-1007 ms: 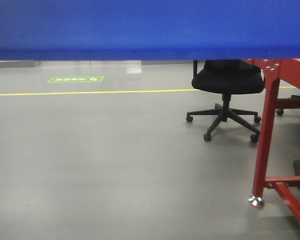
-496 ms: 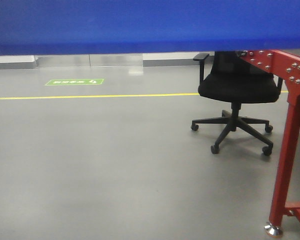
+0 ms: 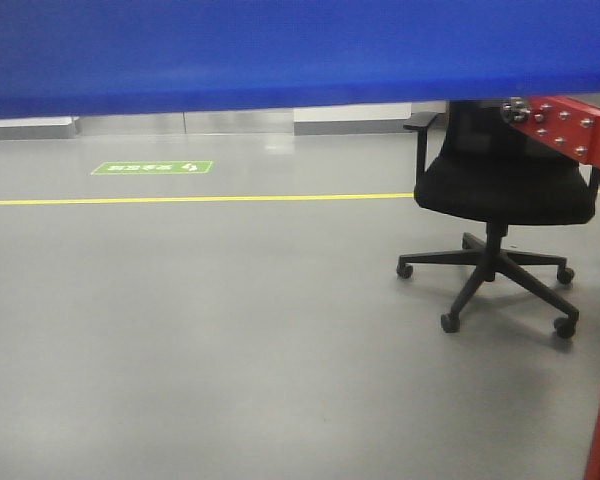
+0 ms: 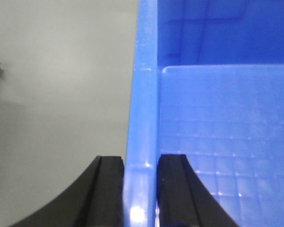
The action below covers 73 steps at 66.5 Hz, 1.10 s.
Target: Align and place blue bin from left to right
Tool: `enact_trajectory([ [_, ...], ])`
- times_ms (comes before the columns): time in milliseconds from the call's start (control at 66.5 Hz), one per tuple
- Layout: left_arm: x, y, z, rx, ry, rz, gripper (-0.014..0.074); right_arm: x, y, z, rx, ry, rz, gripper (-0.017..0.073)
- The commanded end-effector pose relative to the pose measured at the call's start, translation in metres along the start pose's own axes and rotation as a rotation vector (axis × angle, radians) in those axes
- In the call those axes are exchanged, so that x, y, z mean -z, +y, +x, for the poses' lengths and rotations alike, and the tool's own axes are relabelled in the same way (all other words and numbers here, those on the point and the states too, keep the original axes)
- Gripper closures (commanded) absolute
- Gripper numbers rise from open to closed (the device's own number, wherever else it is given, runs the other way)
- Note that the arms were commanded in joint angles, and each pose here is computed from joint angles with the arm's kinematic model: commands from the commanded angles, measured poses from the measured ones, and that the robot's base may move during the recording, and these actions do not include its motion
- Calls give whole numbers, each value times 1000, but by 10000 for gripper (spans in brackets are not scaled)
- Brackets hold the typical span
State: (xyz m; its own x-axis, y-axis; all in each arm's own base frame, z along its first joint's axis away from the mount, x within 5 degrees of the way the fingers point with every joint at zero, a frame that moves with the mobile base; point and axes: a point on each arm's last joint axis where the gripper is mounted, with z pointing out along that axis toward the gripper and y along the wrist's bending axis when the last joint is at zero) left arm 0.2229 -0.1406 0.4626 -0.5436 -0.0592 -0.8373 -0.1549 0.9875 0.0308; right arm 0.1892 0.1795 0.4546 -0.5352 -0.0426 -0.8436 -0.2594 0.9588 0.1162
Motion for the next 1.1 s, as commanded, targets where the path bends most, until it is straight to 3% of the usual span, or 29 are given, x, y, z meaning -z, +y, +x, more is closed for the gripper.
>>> enact_trajectory([
  [0,6,-10,-7,18,-66,110,704,12,16,-16,-18,-160,-195,637],
  [1082,6,-10,-7,18,-66,110,704,13,19,-19,-19,-189,-224,637],
])
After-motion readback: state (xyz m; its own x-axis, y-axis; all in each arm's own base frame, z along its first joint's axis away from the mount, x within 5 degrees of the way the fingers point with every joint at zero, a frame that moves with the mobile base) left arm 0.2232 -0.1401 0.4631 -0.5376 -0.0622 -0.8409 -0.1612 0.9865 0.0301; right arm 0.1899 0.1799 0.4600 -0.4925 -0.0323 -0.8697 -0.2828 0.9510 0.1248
